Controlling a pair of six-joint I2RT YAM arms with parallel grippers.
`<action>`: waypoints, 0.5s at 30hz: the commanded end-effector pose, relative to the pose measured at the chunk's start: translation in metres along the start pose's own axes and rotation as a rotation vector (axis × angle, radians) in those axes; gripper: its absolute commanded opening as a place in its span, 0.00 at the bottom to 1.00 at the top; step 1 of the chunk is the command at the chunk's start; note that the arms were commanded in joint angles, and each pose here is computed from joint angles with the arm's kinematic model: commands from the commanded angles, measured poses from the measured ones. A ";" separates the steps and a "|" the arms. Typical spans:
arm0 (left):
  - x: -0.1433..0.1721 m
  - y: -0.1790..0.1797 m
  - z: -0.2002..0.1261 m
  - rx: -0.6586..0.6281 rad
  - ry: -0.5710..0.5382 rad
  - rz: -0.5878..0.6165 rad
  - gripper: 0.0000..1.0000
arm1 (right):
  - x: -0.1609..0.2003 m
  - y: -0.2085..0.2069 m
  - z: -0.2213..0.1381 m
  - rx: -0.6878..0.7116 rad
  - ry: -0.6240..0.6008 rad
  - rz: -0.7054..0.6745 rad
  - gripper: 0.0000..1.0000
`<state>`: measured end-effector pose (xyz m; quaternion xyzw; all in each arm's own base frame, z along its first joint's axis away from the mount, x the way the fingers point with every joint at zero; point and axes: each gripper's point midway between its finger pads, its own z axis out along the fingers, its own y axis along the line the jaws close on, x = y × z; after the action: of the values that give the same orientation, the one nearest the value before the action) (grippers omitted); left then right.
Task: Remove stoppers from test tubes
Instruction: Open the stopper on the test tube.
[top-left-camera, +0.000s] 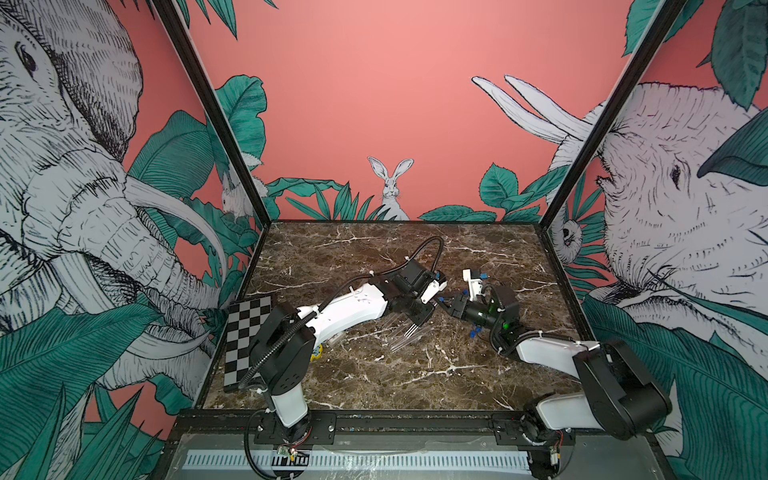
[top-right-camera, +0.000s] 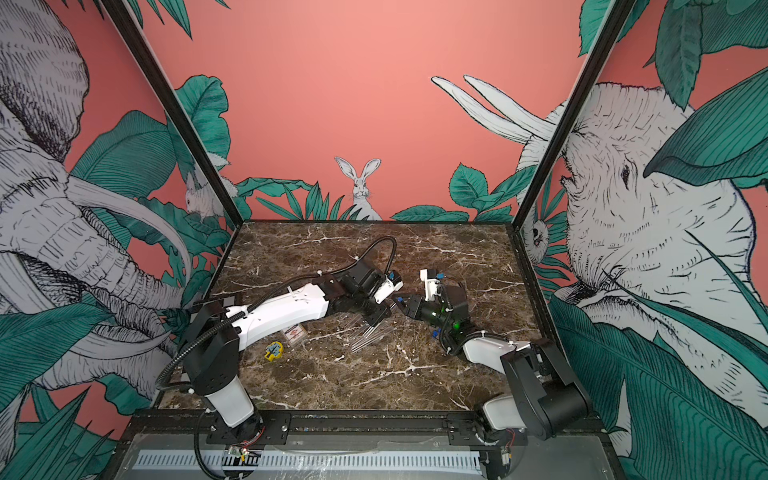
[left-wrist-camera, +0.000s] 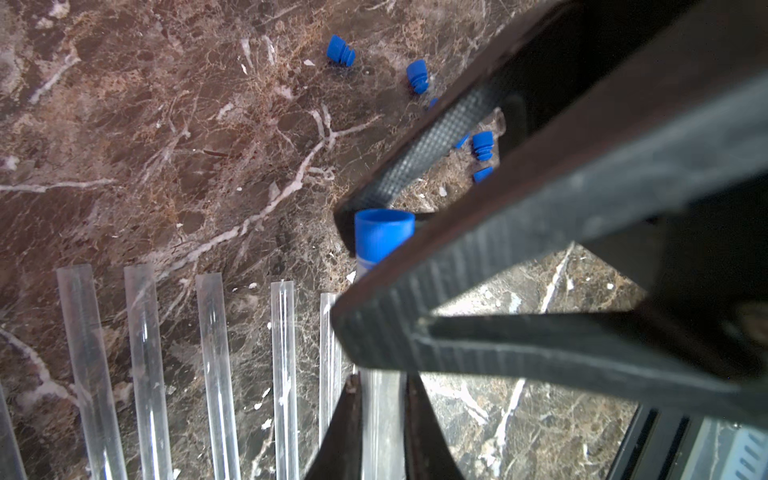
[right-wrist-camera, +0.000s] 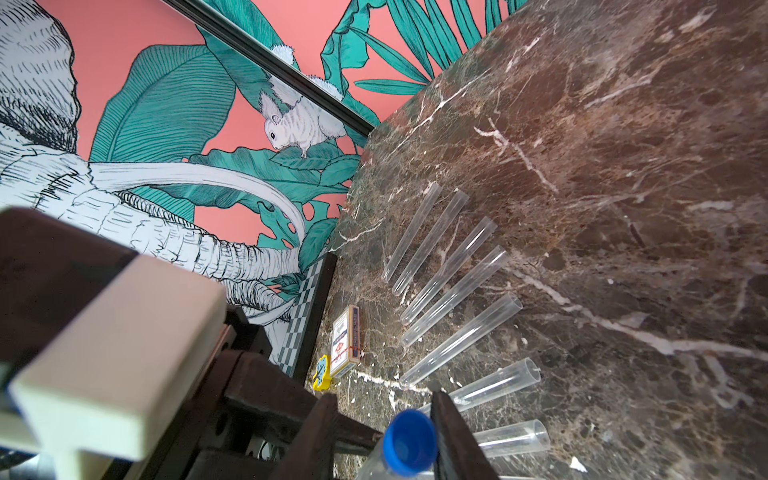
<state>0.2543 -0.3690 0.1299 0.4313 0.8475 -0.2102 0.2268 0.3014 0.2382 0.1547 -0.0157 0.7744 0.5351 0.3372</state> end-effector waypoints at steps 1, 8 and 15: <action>-0.014 -0.005 -0.012 0.014 -0.050 0.001 0.15 | -0.017 0.025 0.003 -0.080 -0.049 -0.038 0.35; -0.013 -0.004 -0.011 0.014 -0.047 -0.001 0.15 | -0.017 0.024 0.002 -0.078 -0.052 -0.036 0.28; -0.011 -0.003 -0.011 0.008 -0.043 0.000 0.15 | -0.017 0.023 0.003 -0.075 -0.053 -0.031 0.22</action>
<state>0.2541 -0.3696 0.1303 0.4318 0.8468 -0.2119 0.2270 0.3035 0.2375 0.1560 -0.0075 0.7727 0.5368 0.3387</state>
